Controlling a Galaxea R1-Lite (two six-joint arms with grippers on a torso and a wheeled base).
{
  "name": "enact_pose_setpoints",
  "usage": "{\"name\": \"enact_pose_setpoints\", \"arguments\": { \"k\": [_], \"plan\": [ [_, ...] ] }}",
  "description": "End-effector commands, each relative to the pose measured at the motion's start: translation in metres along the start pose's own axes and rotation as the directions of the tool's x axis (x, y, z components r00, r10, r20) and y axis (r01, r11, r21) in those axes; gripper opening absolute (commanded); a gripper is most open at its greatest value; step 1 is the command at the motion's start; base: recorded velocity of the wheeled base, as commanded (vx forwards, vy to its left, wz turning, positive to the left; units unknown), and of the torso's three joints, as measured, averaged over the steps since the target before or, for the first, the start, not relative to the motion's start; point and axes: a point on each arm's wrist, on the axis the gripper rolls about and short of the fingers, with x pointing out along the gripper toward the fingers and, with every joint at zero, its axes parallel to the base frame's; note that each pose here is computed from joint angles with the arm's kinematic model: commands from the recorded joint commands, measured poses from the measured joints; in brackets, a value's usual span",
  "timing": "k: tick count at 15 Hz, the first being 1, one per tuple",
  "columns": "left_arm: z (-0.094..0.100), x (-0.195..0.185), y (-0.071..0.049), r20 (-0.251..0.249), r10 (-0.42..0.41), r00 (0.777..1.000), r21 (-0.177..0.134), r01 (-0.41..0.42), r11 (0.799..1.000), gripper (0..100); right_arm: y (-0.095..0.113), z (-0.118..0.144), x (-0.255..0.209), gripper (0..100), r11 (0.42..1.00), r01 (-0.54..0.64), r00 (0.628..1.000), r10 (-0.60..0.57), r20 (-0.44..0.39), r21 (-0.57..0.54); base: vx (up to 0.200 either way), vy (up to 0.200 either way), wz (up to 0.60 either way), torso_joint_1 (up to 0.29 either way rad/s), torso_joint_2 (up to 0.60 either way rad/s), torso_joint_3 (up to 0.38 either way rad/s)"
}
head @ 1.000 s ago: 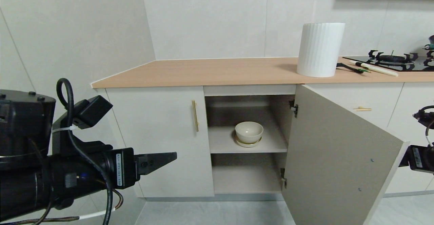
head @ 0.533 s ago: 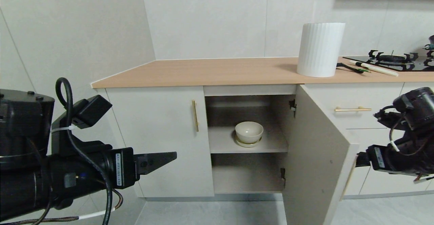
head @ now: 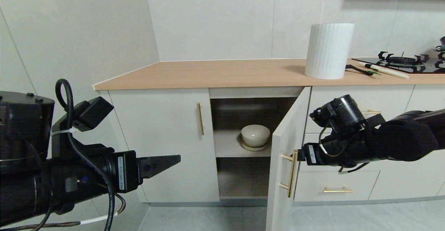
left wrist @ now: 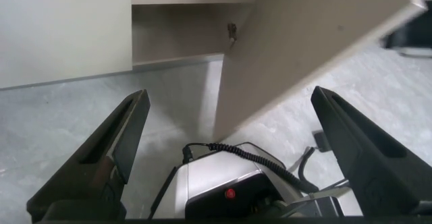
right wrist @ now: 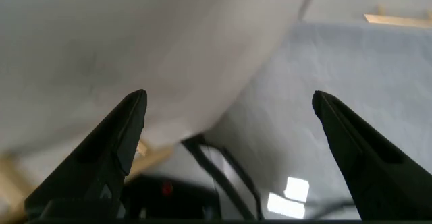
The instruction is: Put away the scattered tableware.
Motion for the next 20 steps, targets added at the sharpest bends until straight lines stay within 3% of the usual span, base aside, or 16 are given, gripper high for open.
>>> {"name": "enact_pose_setpoints", "arguments": {
  "k": [1,7,14,20],
  "plan": [
    [0.0,0.0,0.0,0.0,0.0,1.0,0.0,0.0,1.0,100,0.008,0.002,0.031,100,1.0,-0.002,1.0,0.002,-0.02,0.006,0.0,0.0,0.0,0.0,0.0,0.0],
    [0.0,0.0,0.0,0.002,0.001,1.0,0.001,-0.001,1.0,100,0.012,0.01,0.058,100,0.994,-0.046,0.996,0.038,0.079,0.1,0.0,0.0,0.0,0.0,0.0,0.0],
    [-0.001,0.0,0.0,-0.006,0.001,1.0,0.001,-0.001,1.0,100,0.013,0.01,0.08,100,0.986,-0.051,0.994,0.035,0.101,0.161,0.0,0.0,0.0,0.0,0.0,0.0],
    [0.0,0.001,0.002,-0.006,0.009,1.0,-0.006,-0.009,1.0,100,0.018,0.012,0.09,100,0.973,-0.077,0.991,0.051,0.123,0.216,0.2,0.0,0.0,0.003,0.0,0.002]
  ]
}}
